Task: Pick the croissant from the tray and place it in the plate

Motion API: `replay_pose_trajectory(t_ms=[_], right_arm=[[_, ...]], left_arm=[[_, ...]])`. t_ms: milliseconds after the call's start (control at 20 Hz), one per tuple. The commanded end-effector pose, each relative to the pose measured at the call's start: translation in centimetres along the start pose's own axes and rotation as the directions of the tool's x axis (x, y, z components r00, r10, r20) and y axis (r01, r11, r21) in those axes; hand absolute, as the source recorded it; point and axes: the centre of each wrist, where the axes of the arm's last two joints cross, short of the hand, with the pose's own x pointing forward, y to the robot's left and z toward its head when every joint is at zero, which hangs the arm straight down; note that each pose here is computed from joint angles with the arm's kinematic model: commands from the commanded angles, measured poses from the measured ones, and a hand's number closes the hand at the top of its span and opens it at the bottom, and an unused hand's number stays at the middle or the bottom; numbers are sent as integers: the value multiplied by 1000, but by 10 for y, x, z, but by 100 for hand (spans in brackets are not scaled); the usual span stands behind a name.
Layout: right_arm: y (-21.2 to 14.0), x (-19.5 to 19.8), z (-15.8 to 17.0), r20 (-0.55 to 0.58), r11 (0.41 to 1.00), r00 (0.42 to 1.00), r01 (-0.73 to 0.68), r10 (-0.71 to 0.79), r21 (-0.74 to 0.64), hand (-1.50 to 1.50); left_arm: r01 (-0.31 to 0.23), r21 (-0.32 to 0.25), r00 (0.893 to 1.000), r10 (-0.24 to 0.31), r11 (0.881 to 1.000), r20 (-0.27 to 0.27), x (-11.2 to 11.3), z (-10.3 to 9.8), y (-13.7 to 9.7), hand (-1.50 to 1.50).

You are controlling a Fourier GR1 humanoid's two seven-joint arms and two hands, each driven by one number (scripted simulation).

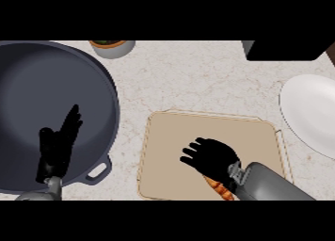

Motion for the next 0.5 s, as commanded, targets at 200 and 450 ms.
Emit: replay_pose_trajectory(t_ms=[200, 450], right_arm=[[7, -20, -15, 42, 998, 997, -68, 68, 13, 150], [5, -10, -2, 62, 992, 993, -97, 102, -83, 150]], left_arm=[[-14, -24, 1000, 14, 1000, -10, -2, -10, -9, 0], [-19, -6, 1000, 18, 1000, -16, -7, -10, -11, 0]])
